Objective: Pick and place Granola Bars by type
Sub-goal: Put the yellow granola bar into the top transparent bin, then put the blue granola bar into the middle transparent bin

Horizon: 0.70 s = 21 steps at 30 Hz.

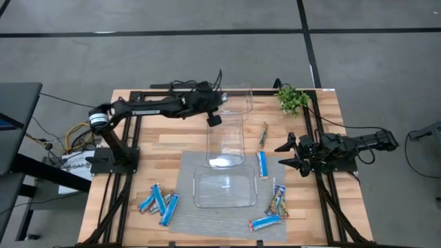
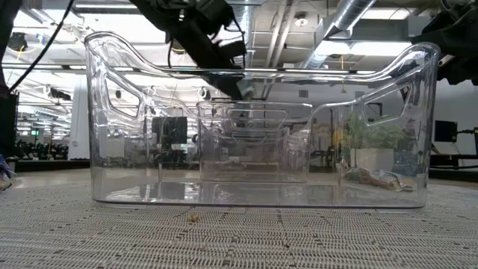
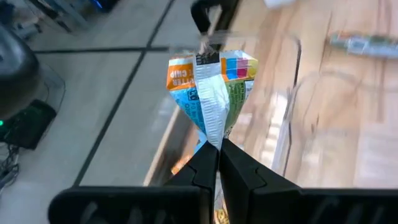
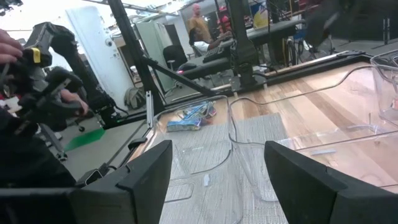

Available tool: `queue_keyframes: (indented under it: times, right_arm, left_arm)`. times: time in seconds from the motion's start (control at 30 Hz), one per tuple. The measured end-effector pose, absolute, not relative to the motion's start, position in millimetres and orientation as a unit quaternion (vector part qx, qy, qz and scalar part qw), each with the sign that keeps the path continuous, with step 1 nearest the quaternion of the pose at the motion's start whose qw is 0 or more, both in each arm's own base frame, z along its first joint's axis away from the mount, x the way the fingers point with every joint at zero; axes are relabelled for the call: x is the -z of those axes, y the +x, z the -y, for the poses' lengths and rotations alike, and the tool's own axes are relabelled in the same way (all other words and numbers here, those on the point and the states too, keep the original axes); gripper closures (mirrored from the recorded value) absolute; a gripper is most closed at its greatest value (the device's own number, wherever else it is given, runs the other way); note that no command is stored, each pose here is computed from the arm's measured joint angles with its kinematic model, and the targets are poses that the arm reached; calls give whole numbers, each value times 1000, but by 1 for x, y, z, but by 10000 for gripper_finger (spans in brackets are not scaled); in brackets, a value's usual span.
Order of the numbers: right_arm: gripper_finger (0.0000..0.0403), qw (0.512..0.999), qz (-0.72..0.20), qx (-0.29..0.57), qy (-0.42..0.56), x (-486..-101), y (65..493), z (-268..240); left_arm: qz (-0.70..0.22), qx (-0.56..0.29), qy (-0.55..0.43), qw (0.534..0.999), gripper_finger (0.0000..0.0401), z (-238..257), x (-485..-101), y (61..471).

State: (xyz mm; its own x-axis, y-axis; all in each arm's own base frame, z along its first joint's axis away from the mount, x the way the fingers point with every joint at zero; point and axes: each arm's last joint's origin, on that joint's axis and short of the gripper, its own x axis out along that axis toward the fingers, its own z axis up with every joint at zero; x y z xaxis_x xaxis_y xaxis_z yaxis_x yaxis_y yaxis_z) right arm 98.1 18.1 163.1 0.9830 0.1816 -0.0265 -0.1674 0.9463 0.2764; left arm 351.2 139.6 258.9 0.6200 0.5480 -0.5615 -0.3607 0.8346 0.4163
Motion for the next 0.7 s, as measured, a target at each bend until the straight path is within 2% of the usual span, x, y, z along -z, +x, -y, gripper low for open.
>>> queue_keyframes:
  times: [0.27,0.57,0.7]
  right_arm:
    - [154,986,-26,-88,138,-163,98,-18]
    - [154,986,-26,-88,138,-163,98,-18]
    - [154,986,-26,-88,138,-163,98,-18]
  left_arm:
    - [-369,-298,121,872,385,-144,-252,352]
    - [-373,-303,99,871,298,-146,-250,350]
    - [-376,-304,95,870,275,-145,-251,348]
